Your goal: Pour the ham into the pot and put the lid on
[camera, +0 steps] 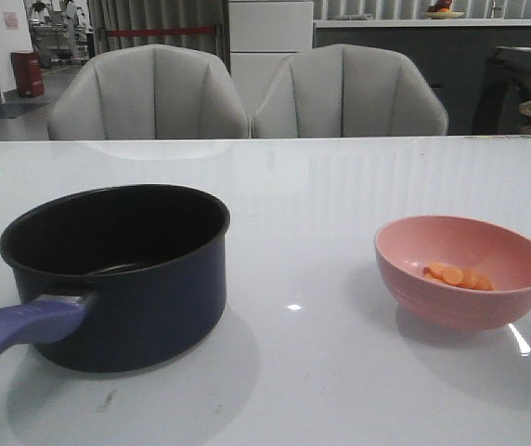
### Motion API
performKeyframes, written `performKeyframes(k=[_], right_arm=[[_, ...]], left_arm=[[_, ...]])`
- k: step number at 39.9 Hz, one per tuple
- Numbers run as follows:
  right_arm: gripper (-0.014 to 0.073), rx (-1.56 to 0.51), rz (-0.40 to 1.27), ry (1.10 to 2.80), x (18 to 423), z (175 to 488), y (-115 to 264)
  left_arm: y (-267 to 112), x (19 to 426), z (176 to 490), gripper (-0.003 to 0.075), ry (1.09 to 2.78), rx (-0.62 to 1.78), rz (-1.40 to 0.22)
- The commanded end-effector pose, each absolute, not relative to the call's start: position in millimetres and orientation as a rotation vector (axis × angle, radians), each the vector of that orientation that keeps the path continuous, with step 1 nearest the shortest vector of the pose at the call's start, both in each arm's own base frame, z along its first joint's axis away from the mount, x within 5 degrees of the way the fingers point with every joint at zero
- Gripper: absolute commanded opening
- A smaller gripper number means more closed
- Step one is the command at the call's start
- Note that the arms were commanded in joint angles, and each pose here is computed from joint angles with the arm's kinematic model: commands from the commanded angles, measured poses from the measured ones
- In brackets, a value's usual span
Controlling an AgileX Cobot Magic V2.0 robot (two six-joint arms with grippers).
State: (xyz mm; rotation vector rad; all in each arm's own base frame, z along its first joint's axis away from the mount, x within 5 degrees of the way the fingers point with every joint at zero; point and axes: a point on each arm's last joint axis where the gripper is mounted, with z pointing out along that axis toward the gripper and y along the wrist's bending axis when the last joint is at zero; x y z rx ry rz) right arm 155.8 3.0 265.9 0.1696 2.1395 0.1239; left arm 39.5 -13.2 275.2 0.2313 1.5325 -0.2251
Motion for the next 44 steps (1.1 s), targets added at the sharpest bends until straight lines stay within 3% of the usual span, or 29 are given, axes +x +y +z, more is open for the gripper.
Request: performKeyframes(k=[1, 4, 15, 33, 37, 44], right_arm=[[0.0521, 0.158, 0.119, 2.136, 176.3, 290.9, 3.2], [0.0571, 0.175, 0.136, 2.212, 191.4, 294.5, 4.5], [0.0571, 0.2, 0.283, 2.428, 248.1, 280.3, 15.8], [0.0567, 0.081, 0.284, 2.65, 315.9, 218.1, 19.7], [0.0493, 0.074, 0.284, 2.688, 323.4, 206.6, 19.9], [0.0184, 0.086, 0.292, 2.712, 330.3, 196.9, 20.3]], left_arm=[[-12.5, 37.8, 291.7, 0.0395, 1.431, 0.209, -0.245], [-12.5, 37.8, 291.7, 0.0395, 1.431, 0.209, -0.245], [-12.4, 37.8, 292.1, 0.0395, 1.427, 0.208, -0.245], [-12.4, 37.8, 292.1, 0.0395, 1.427, 0.208, -0.245], [-12.4, 37.8, 292.1, 0.0395, 1.427, 0.208, -0.245], [-12.4, 37.8, 292.1, 0.0395, 1.427, 0.208, -0.245]])
